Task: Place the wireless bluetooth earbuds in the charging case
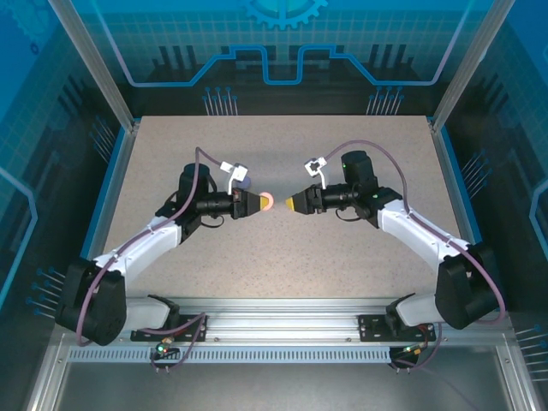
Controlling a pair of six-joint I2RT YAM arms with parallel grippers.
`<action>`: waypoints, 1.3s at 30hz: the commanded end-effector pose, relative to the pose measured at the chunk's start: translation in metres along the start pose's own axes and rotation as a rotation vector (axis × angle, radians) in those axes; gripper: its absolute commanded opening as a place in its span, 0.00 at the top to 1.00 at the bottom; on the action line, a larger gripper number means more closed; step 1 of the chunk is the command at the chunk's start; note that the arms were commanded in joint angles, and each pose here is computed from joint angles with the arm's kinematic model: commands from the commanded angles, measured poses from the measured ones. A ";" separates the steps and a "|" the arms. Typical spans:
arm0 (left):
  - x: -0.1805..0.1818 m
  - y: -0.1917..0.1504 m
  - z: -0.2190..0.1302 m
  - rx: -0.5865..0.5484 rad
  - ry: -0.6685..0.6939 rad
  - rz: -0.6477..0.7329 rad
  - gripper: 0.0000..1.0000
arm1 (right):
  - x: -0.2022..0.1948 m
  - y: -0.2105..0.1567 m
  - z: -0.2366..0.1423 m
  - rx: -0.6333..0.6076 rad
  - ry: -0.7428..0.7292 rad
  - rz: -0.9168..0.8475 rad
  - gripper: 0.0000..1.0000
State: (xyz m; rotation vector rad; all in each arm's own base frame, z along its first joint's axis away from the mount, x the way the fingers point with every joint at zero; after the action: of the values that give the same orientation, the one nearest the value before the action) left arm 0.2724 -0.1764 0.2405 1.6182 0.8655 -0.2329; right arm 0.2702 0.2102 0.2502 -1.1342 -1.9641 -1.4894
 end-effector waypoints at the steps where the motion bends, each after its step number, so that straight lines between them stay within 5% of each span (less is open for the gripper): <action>1: -0.030 0.020 -0.001 -0.062 -0.115 0.223 0.87 | 0.019 0.008 -0.007 0.009 0.081 -0.084 0.51; 18: -0.054 0.034 0.014 -0.034 -0.244 0.303 0.87 | 0.047 0.011 -0.008 0.039 0.203 -0.190 0.56; 39: -0.046 0.029 0.022 -0.008 -0.224 0.266 0.83 | 0.057 0.017 -0.005 0.034 0.237 -0.218 0.80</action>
State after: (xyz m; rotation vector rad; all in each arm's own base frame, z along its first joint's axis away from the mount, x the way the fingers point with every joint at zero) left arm 0.2616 -0.2086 0.2816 1.6354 0.5038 -0.2288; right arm 0.2571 0.2192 0.2812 -0.8385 -1.9840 -1.5491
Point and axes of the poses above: each hand's point on the last joint's axis, 136 mm out from that joint toward the fingers, its own z axis out along the fingers, its own x axis along the line the jaws close on, y = z × x, the point moved 7 cm from there along -z, back along the fingers, and after that the axes turned 6 degrees about z, right-handed, at the moved point
